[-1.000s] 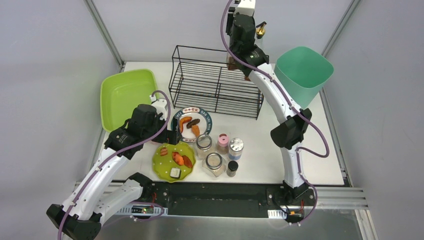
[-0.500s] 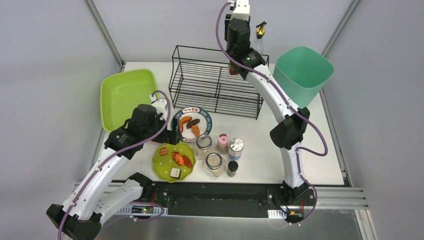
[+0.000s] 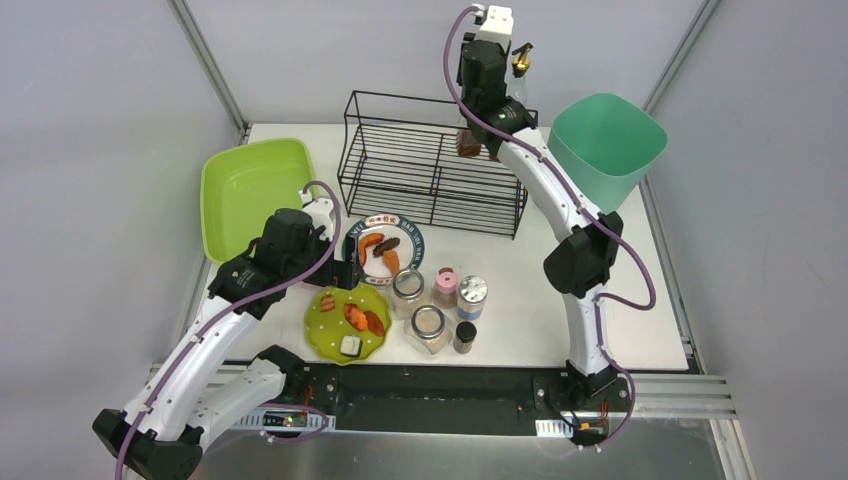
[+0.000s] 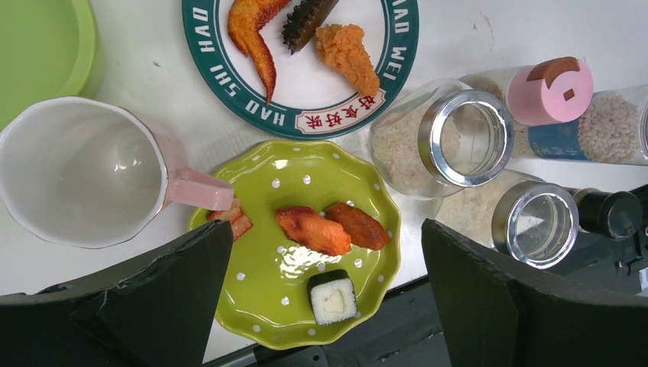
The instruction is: Clear the kitchen counter
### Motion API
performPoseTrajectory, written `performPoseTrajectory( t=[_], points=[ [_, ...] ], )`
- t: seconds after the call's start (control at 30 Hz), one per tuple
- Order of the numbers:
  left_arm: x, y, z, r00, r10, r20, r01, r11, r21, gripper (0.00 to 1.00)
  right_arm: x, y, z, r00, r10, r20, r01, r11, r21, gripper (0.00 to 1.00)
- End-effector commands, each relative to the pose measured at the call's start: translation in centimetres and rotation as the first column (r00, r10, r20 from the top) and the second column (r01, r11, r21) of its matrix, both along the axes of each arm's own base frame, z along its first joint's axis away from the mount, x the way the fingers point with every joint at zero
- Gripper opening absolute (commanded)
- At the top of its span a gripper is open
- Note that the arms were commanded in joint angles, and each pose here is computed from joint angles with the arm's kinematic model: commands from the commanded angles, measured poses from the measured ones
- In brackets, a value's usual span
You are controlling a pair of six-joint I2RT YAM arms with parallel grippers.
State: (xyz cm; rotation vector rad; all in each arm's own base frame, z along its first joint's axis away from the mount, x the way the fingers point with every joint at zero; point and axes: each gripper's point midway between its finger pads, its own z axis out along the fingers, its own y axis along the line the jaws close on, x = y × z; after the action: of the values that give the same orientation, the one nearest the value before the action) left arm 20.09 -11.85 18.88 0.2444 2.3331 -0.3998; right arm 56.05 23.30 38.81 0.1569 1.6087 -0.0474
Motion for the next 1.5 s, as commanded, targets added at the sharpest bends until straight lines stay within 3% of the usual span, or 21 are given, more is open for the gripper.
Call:
performPoseTrajectory(
  t=[0.0,0.13,0.3,0.6,0.97,1.07,1.33,1.47],
  points=[
    [-0.2,-0.1,-0.1,1.0,0.0,0.004,0.0,1.0,-0.01,1.0,-1.1,-1.4,3.4,0.997,-0.032,0.073,0.025,0.996,0.091,0.03],
    [-0.2,-0.1,-0.1,1.0,0.001,0.004,-0.001,1.0,-0.009,1.0,-1.2,-1.7,3.2,0.997,-0.036,0.067,0.029,0.995,0.1,0.45],
    [-0.2,-0.1,-0.1,1.0,-0.001,0.002,0.001,1.0,-0.009,1.0,-1.8,-1.7,4.2,0.997,-0.02,0.078,0.012,0.995,0.104,0.65],
    [-0.1,0.0,-0.2,1.0,0.005,0.002,-0.005,1.0,-0.004,1.0,-4.2,-0.8,6.8,0.994,0.035,0.106,-0.042,0.996,0.072,0.73],
    [0.0,0.4,-0.2,1.0,0.02,0.01,-0.021,1.0,0.01,1.0,-11.0,-0.8,8.4,0.995,0.022,0.097,-0.018,0.999,-0.046,0.77],
    [0.0,0.4,-0.2,1.0,0.017,0.011,-0.017,1.0,0.011,1.0,-13.7,-1.3,7.4,0.996,0.075,0.038,-0.073,0.997,-0.037,0.78],
    [0.1,0.5,-0.4,1.0,0.027,0.009,-0.027,0.999,0.021,1.0,-21.9,-2.5,2.2,0.956,0.26,-0.133,-0.237,0.957,0.168,0.79],
    [0.1,0.5,-0.4,1.0,0.025,0.004,-0.025,1.0,0.02,1.0,-25.9,-3.7,-1.8,0.911,0.319,-0.262,-0.278,0.943,0.18,0.79]
  ],
)
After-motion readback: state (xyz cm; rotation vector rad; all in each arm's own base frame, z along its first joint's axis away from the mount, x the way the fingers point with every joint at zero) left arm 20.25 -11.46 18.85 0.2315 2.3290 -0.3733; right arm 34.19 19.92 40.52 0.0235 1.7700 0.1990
